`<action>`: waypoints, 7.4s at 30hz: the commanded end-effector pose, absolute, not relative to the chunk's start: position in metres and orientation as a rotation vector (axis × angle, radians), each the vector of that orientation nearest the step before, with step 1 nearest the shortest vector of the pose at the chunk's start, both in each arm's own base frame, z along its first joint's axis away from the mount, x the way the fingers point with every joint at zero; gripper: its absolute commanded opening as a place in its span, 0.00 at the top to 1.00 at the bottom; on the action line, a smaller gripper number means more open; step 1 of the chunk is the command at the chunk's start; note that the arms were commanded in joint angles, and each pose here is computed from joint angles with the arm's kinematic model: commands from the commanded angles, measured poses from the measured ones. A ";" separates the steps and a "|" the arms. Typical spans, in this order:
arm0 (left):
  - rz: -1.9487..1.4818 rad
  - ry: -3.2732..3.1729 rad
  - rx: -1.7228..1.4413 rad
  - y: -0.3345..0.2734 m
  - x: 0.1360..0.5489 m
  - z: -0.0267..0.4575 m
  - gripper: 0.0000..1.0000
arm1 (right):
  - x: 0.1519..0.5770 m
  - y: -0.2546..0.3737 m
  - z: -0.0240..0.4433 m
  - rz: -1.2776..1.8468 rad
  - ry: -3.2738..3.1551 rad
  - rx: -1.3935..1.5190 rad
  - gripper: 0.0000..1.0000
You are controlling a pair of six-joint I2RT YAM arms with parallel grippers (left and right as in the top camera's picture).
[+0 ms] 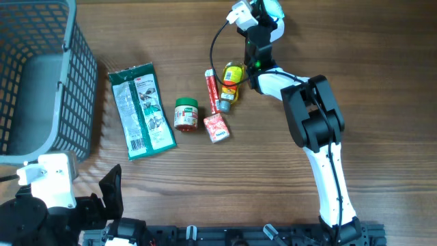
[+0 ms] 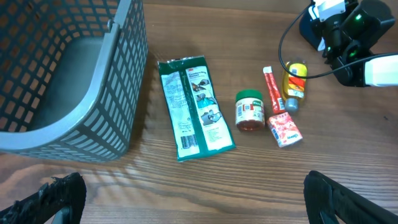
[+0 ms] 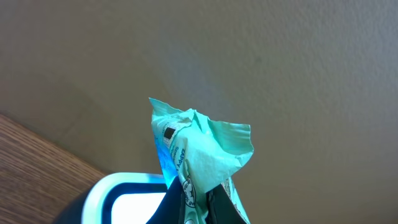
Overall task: Scan the item barcode
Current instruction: 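Hold the wipes pack in front of the scanner window, then carry the wipes pack to the right and drop it there, then move the right gripper over to the yellow bottle, then close the right gripper around the yellow bottle, then lift the yellow bottle off the table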
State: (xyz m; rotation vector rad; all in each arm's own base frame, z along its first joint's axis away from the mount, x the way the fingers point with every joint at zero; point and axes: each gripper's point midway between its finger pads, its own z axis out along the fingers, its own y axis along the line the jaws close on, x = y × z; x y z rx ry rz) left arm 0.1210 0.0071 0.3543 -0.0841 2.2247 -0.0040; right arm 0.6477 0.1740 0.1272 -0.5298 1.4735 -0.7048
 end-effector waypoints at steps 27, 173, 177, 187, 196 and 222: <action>-0.005 2.223 -0.070 0.006 0.121 0.355 0.00 | 0.639 0.198 0.142 -0.678 1.423 -0.464 0.95; -0.006 2.223 -0.070 0.006 0.121 0.355 0.00 | 0.420 0.225 0.005 0.205 2.736 0.165 0.39; -0.006 2.223 -0.070 0.006 0.121 0.355 0.00 | 0.417 0.223 0.007 0.214 2.756 0.132 0.20; -0.005 2.223 -0.070 0.006 0.121 0.355 0.00 | 0.404 0.215 0.001 0.145 2.809 0.075 0.07; -0.006 2.223 -0.070 0.006 0.121 0.355 0.00 | 0.412 0.201 0.005 -0.059 2.722 0.061 0.10; -0.006 2.223 -0.070 0.006 0.121 0.355 0.00 | 0.420 0.202 0.009 -0.071 2.681 0.057 0.43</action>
